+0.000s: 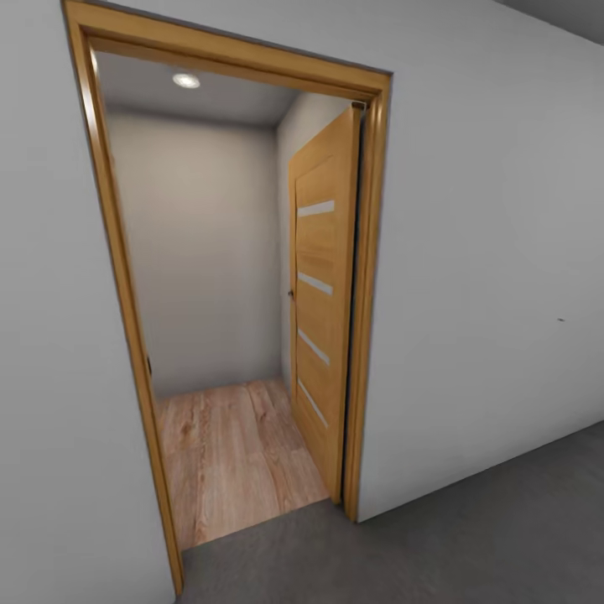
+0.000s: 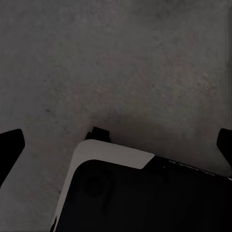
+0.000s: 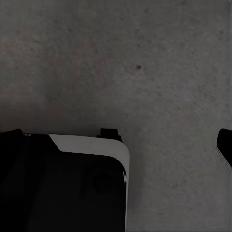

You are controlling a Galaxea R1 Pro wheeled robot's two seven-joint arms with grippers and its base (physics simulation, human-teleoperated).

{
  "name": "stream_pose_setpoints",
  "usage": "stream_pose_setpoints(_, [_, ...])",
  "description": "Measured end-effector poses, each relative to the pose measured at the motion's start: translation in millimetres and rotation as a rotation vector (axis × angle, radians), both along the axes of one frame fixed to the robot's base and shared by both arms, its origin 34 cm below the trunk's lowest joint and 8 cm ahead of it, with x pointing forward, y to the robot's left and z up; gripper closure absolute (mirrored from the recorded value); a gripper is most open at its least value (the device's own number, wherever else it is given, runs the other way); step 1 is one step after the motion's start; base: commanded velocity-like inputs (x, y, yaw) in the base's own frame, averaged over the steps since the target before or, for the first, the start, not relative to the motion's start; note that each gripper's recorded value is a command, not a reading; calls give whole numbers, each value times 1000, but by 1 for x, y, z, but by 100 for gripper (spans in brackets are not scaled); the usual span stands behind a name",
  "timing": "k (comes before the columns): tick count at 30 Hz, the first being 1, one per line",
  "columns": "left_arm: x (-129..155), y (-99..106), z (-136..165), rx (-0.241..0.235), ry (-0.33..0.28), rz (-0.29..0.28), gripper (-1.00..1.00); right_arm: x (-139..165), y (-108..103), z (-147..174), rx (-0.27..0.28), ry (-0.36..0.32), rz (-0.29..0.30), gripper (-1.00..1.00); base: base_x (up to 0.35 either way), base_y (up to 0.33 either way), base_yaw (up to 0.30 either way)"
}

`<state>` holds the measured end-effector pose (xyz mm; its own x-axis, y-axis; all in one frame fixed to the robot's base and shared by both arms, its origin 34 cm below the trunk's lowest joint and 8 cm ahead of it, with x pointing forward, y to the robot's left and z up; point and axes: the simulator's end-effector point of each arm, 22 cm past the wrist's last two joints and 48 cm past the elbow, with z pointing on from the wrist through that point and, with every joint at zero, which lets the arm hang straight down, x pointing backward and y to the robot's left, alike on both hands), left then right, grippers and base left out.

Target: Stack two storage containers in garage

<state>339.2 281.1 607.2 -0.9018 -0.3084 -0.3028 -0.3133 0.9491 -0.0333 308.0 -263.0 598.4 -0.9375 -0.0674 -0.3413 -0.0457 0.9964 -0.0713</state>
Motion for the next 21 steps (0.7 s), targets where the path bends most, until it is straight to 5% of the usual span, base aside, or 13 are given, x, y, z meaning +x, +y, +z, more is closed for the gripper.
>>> stream_pose_setpoints(21, [0,0,0,0,0,0,-100,0,2,0,4,1,-2,-100,324,0,6])
